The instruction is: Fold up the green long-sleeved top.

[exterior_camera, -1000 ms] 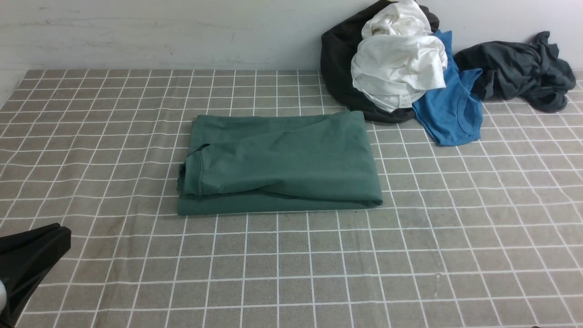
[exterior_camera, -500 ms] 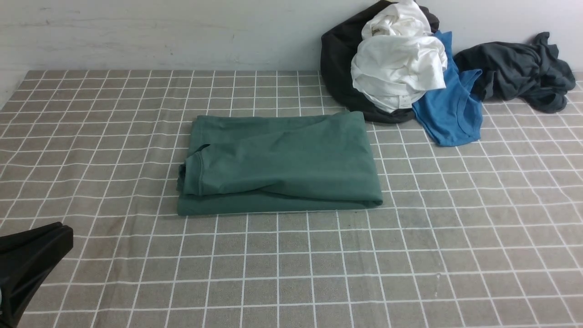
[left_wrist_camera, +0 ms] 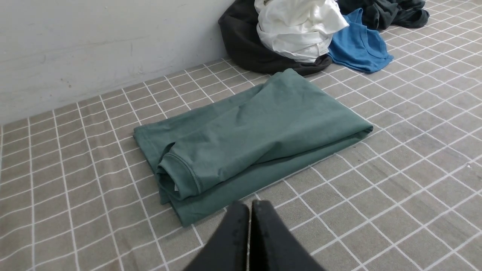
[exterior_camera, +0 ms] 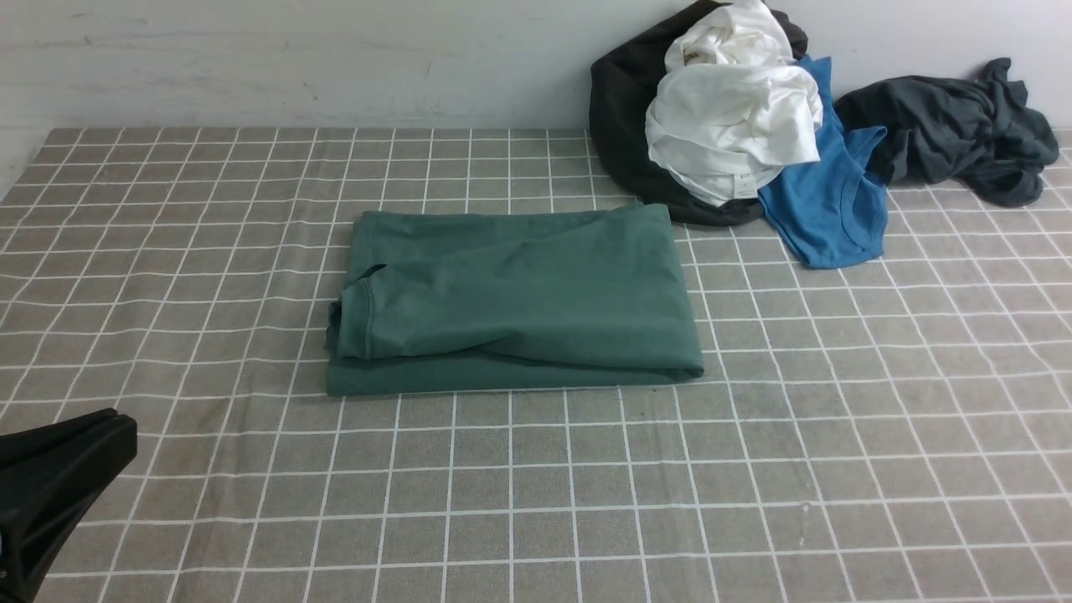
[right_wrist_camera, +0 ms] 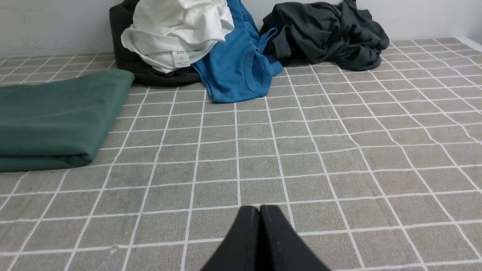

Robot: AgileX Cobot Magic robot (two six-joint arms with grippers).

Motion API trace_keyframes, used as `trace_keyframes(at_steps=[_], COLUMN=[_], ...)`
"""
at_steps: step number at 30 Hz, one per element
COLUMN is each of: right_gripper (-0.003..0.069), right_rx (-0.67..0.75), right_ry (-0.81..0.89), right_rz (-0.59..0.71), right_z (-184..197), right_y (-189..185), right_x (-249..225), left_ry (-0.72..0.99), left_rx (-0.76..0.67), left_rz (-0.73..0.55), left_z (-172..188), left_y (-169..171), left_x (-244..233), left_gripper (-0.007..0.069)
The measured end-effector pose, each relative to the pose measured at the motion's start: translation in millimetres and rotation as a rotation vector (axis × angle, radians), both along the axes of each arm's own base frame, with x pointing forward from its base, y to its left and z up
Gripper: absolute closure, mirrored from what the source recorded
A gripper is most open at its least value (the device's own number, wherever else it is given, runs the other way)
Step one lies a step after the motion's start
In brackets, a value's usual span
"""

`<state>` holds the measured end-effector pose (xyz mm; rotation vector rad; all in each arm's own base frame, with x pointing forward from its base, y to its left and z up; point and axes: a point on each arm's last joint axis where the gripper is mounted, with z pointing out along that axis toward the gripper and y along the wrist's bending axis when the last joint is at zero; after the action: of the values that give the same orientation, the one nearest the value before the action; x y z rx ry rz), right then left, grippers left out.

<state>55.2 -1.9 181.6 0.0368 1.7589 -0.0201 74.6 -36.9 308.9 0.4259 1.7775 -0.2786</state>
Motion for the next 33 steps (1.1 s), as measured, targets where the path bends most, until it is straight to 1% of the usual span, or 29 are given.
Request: trace_keyframes(at_steps=[7, 10, 12, 14, 16, 18, 19, 20, 21, 23, 27, 30, 33], right_gripper=[0.0673, 0.0673, 0.0673, 0.0673, 0.0673, 0.0673, 0.0673, 0.0673, 0.0673, 0.0673, 0.0673, 0.0673, 0.0673], right_rx=[0.000, 0.005, 0.005, 0.005, 0.007, 0.010, 0.010, 0.010, 0.010, 0.010, 0.010, 0.010, 0.010], right_ry=[0.000, 0.000, 0.001, 0.002, 0.004, 0.004, 0.004, 0.005, 0.005, 0.005, 0.005, 0.005, 0.005], right_rz=[0.000, -0.002, -0.002, -0.002, -0.002, -0.003, -0.003, -0.003, -0.003, -0.003, -0.003, -0.003, -0.003], right_z=[0.0, 0.2, 0.1, 0.0, -0.2, 0.0, 0.0, -0.1, -0.1, -0.1, -0.1, -0.1, -0.1], right_y=[0.0, -0.1, -0.1, -0.1, 0.0, 0.0, 0.0, 0.0, 0.0, 0.0, 0.0, 0.0, 0.0], right_x=[0.0, 0.0, -0.1, -0.1, -0.2, -0.2, -0.2, -0.2, -0.2, -0.2, -0.2, -0.2, -0.2], left_ry=[-0.020, -0.068, -0.150, -0.229, -0.229, -0.187, -0.182, -0.166, -0.141, -0.141, -0.097, 0.051, 0.065], left_rx=[-0.004, -0.032, -0.013, 0.026, 0.033, -0.003, -0.008, -0.040, -0.094, -0.109, -0.139, -0.129, -0.100], left_rz=[-0.024, -0.042, -0.010, 0.049, 0.124, 0.225, 0.233, 0.288, 0.363, 0.420, 0.450, 0.467, 0.455], left_z=[-0.3, -10.4, -26.2, -40.8, -56.3, -71.7, -71.9, -79.6, -94.5, -111.6, -121.5, -134.6, -135.8], left_y=[-1.7, -2.6, 1.5, 7.6, 14.0, 21.3, 21.8, 25.5, 30.7, 35.1, 36.9, 37.0, 36.5], left_x=[-4.6, -18.2, -32.1, -40.3, -38.0, -31.6, -31.5, -28.4, -23.7, -19.5, -18.7, -21.3, -21.9], left_gripper=[0.0632, 0.0632, 0.0632, 0.0632, 0.0632, 0.0632, 0.0632, 0.0632, 0.0632, 0.0632, 0.0632, 0.0632, 0.0632])
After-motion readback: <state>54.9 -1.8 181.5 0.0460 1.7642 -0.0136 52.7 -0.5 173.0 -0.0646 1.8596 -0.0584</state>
